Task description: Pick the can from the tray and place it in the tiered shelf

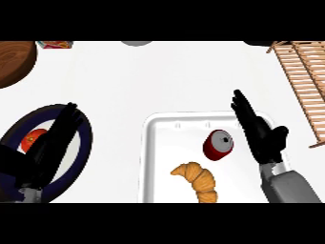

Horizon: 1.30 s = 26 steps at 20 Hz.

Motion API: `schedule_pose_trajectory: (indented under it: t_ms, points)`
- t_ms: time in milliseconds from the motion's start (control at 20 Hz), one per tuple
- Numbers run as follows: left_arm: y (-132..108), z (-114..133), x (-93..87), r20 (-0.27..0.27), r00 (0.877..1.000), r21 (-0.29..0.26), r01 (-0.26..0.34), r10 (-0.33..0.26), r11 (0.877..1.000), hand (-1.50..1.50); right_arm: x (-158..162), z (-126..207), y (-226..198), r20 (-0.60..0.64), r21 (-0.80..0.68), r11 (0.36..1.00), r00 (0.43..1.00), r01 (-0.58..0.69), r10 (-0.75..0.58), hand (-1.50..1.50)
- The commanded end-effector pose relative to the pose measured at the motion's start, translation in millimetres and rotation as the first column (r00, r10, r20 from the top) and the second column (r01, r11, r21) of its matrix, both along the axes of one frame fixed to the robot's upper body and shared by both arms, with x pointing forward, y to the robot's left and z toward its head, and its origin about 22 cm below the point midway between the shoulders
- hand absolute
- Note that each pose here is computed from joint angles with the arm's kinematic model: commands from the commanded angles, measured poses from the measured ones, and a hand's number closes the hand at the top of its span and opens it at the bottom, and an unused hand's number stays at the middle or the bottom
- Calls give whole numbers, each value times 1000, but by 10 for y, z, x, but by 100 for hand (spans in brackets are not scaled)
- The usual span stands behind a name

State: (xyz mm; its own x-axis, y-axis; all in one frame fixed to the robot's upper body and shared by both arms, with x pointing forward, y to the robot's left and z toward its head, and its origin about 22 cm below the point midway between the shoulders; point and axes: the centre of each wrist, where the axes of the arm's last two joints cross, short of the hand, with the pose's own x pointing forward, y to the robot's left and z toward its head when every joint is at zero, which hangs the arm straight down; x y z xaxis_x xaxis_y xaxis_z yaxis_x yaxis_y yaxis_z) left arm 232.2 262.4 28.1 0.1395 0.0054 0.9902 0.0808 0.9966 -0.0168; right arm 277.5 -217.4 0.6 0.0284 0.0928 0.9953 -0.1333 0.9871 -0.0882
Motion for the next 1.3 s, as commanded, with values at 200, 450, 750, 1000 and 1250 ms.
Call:
schedule_pose_trajectory:
  t_ms: [200, 450, 750, 1000, 1250]
  points:
    - [339, 404, 343, 137, 984, 103, -130, 115, 986, 0, 494, 1127, -421, 331, -88, 996, 943, -1, 30, 150]
    - [155, 472, 509, 126, 986, 80, -117, 106, 990, 0, 550, 848, -785, 130, 150, 974, 973, 172, -192, -150]
    - [206, 402, 628, 84, 991, 85, -116, 109, 990, 0, 328, 1017, -850, 258, 117, 985, 962, -126, 93, -150]
    - [226, 399, 641, 108, 988, 107, -122, 110, 987, 0, 226, 1686, -732, 76, -160, 956, 962, -248, 262, -150]
    - [198, 396, 604, 104, 990, 102, -110, 99, 989, 0, 173, 2024, -634, -90, -627, 726, 952, -282, 293, -150]
